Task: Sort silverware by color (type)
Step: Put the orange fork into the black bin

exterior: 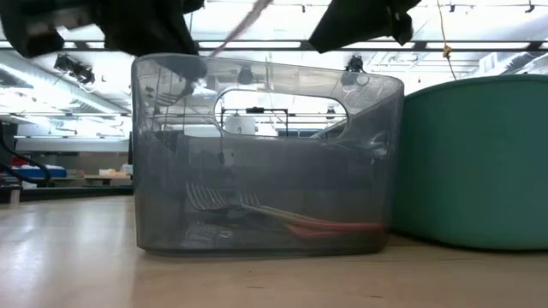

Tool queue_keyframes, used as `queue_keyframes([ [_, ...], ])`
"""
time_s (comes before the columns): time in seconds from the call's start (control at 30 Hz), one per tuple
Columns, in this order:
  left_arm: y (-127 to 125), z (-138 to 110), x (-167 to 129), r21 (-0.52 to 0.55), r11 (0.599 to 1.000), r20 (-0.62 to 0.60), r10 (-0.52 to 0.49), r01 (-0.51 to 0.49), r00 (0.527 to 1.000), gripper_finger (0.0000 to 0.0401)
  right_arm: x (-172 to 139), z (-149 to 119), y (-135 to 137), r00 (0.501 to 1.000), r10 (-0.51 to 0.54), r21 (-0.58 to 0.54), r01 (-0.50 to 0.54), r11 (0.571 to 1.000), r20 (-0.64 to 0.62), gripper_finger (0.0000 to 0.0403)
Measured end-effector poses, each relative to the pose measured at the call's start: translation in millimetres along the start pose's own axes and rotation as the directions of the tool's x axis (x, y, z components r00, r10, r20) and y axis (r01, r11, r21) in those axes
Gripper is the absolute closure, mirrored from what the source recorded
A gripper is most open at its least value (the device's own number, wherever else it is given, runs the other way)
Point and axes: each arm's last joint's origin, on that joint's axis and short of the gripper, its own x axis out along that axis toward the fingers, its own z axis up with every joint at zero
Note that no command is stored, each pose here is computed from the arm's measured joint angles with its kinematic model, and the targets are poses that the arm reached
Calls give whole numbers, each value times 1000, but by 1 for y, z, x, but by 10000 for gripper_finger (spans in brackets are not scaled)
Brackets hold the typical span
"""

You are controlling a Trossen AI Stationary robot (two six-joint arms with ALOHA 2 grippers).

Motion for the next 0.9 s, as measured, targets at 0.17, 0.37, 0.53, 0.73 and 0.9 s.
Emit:
queue_keyframes([
  [0.17,4,5,7,31,999,69,-25,23,997,385,-2,-5,-2,999,-39,-1,39,999,-13,317],
  [0.37,1,9,29,109,993,105,-51,39,993,385,-2,-5,-3,999,-47,4,47,999,-17,317],
  [0.53,1,7,51,132,990,42,-61,55,997,385,-4,-7,-3,999,-49,6,49,999,-24,317],
  [0.73,10,13,69,67,994,2,-86,85,996,385,-7,-10,-2,998,-46,13,47,999,-29,317],
  [0.9,14,12,72,-31,990,-13,-138,137,990,385,-9,-12,-1,998,-50,24,51,998,-31,317],
])
